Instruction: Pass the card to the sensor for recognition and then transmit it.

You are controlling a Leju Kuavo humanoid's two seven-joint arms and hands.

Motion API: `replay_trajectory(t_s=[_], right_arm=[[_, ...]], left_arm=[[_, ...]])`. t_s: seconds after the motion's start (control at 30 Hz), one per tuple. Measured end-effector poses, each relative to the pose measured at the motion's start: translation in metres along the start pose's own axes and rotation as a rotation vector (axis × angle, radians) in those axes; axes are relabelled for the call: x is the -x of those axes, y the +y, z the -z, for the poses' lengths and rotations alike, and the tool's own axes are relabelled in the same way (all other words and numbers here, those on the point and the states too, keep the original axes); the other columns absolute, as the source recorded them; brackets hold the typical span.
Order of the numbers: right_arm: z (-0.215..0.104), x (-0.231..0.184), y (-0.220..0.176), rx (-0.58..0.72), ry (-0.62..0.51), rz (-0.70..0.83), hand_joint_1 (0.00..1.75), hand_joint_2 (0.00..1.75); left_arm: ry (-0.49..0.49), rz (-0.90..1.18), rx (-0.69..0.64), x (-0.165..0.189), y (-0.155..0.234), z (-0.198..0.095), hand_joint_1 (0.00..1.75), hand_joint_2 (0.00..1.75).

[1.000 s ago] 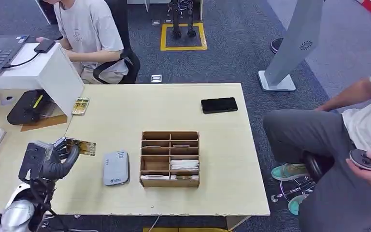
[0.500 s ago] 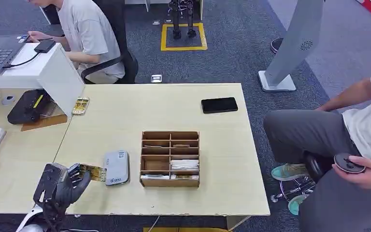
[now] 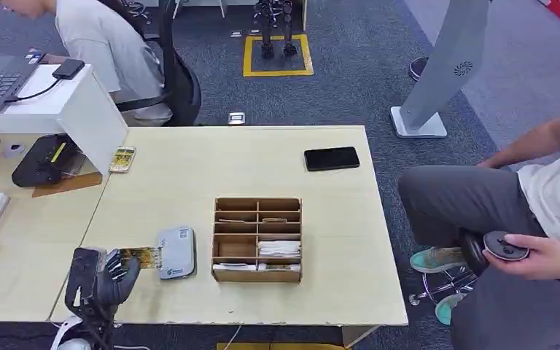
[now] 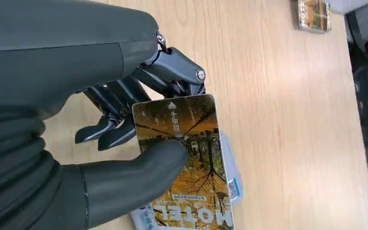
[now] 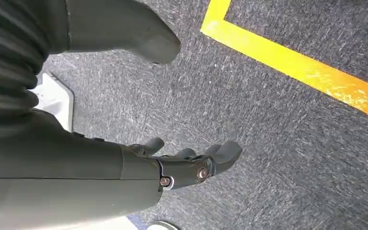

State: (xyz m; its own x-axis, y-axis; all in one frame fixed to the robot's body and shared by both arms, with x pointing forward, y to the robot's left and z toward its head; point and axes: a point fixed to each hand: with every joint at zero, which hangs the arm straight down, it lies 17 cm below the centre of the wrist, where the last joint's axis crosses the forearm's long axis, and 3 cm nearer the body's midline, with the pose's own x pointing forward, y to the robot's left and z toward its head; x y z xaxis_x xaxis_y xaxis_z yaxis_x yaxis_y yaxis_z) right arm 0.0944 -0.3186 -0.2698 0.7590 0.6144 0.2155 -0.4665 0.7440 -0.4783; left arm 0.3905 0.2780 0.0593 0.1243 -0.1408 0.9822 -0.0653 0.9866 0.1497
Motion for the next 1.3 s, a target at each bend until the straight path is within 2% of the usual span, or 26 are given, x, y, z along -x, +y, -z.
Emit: replay_trajectory(t_s=[0.4,0.83,1.07,1.3], right_arm=[[0.000,0.000,0.000,0.004,-0.001,-0.001,0.00,1.75],[0.000,-0.003,0.000,0.005,0.000,-0.021,0.00,1.75],[0.000,-0.004,0.002,-0.003,-0.001,-0.019,0.00,1.75],[-0.001,-0.005,0.005,-0.012,-0.004,-0.016,0.00,1.75]], left_arm=[[0.008,-0.040,-0.021,0.000,-0.010,0.010,1.75,1.75],[-0.024,-0.019,-0.169,-0.009,0.005,0.033,1.75,1.75],[-0.054,0.161,-0.197,-0.009,0.006,0.032,1.75,1.75],[-0.040,0.180,-0.178,-0.004,-0.003,0.031,1.75,1.75]])
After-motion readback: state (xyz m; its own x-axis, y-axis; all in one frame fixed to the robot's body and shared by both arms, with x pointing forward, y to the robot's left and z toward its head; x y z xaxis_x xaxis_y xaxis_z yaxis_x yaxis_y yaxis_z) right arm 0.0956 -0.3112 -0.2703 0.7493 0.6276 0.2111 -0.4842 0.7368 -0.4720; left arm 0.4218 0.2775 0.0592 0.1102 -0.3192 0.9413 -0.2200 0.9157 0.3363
